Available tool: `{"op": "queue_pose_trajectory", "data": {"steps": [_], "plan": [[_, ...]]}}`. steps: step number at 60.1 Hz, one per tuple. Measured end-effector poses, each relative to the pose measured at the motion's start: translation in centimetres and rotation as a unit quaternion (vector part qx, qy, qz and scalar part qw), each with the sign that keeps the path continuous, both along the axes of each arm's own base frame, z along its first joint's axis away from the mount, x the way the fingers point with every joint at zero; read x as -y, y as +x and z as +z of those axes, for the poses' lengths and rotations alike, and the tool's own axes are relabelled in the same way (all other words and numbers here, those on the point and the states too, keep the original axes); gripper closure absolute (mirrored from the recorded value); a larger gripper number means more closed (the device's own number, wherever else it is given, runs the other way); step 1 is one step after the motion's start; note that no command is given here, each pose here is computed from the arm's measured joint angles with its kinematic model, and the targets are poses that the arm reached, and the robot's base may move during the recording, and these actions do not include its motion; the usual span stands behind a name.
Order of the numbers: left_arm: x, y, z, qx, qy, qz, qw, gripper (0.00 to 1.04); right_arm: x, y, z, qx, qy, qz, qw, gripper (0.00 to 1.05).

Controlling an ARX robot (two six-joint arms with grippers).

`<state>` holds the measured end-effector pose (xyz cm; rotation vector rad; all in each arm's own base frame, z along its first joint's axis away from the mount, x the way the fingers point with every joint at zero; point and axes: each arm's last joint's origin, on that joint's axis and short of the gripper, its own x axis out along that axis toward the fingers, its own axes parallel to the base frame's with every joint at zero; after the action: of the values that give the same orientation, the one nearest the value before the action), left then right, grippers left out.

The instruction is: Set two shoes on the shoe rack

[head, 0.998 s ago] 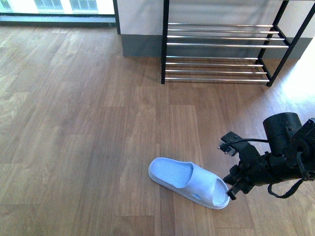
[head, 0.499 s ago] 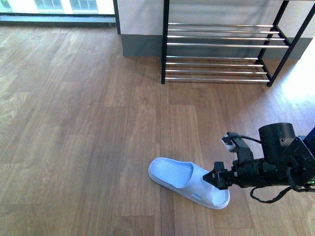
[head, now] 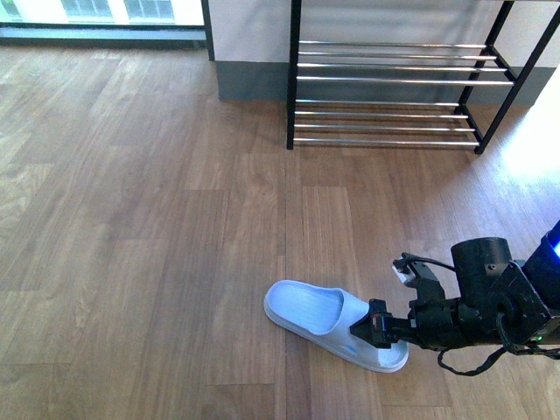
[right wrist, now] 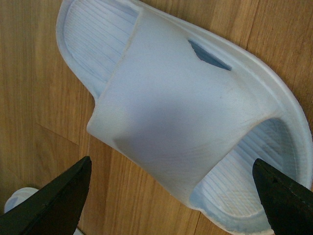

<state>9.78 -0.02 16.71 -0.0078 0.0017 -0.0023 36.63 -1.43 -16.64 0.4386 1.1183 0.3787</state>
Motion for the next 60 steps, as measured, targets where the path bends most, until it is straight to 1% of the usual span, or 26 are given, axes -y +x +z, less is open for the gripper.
{"op": "queue_pose_trajectory", "data": {"steps": [2,7,19,20,21,29,33,35,41,45,48,50,51,53,55,58,60], "plan": [[0.0,0.0,0.0,0.000,0.000,0.000,1.000,0.09,0.0,0.0,-0.1,-0.002,0.006,-0.002,1.000,0.10],[0.0,0.0,0.0,0.000,0.000,0.000,1.000,0.09,-0.1,0.1,-0.1,0.004,0.025,-0.003,1.000,0.26],[0.0,0.0,0.0,0.000,0.000,0.000,1.000,0.09,-0.2,0.2,0.1,0.008,0.042,-0.008,0.999,0.57],[0.0,0.0,0.0,0.000,0.000,0.000,1.000,0.09,-0.2,0.1,0.0,0.007,0.044,-0.007,0.999,0.62],[0.0,0.0,0.0,0.000,0.000,0.000,1.000,0.09,-0.2,0.1,0.1,0.007,0.046,-0.006,0.999,0.64],[0.0,0.0,0.0,0.000,0.000,0.000,1.000,0.09,-0.1,-0.4,0.3,0.009,0.056,-0.003,0.998,0.94],[0.0,0.0,0.0,0.000,0.000,0.000,1.000,0.09,-0.1,-0.4,0.7,0.011,0.055,0.000,0.998,1.03],[0.0,0.0,0.0,0.000,0.000,0.000,1.000,0.09,-0.1,-0.5,0.8,0.013,0.053,0.005,0.998,1.03],[0.0,0.0,0.0,0.000,0.000,0.000,1.000,0.09,-0.4,-0.7,2.2,0.023,0.028,0.049,0.998,1.03],[0.0,0.0,0.0,0.000,0.000,0.000,1.000,0.09,-0.3,-0.7,3.2,0.028,-0.007,0.086,0.996,1.03],[0.0,0.0,0.0,0.000,0.000,0.000,1.000,0.09,-0.2,-0.6,4.2,0.039,-0.050,0.133,0.989,1.03],[0.0,0.0,0.0,0.000,0.000,0.000,1.000,0.09,0.0,-0.5,4.6,0.040,-0.074,0.150,0.985,1.03],[0.0,0.0,0.0,0.000,0.000,0.000,1.000,0.09,0.1,-0.5,4.8,0.045,-0.093,0.169,0.980,1.03],[0.0,0.0,0.0,0.000,0.000,0.000,1.000,0.09,0.3,-0.4,5.2,0.048,-0.119,0.188,0.974,1.03],[0.0,0.0,0.0,0.000,0.000,0.000,1.000,0.09,0.6,-0.4,5.6,0.057,-0.160,0.226,0.959,1.03],[0.0,0.0,0.0,0.000,0.000,0.000,1.000,0.09,1.1,-0.3,6.0,0.061,-0.200,0.254,0.944,1.03],[0.0,0.0,0.0,0.000,0.000,0.000,1.000,0.09,1.4,-0.2,6.3,0.069,-0.243,0.289,0.924,1.03]]}}
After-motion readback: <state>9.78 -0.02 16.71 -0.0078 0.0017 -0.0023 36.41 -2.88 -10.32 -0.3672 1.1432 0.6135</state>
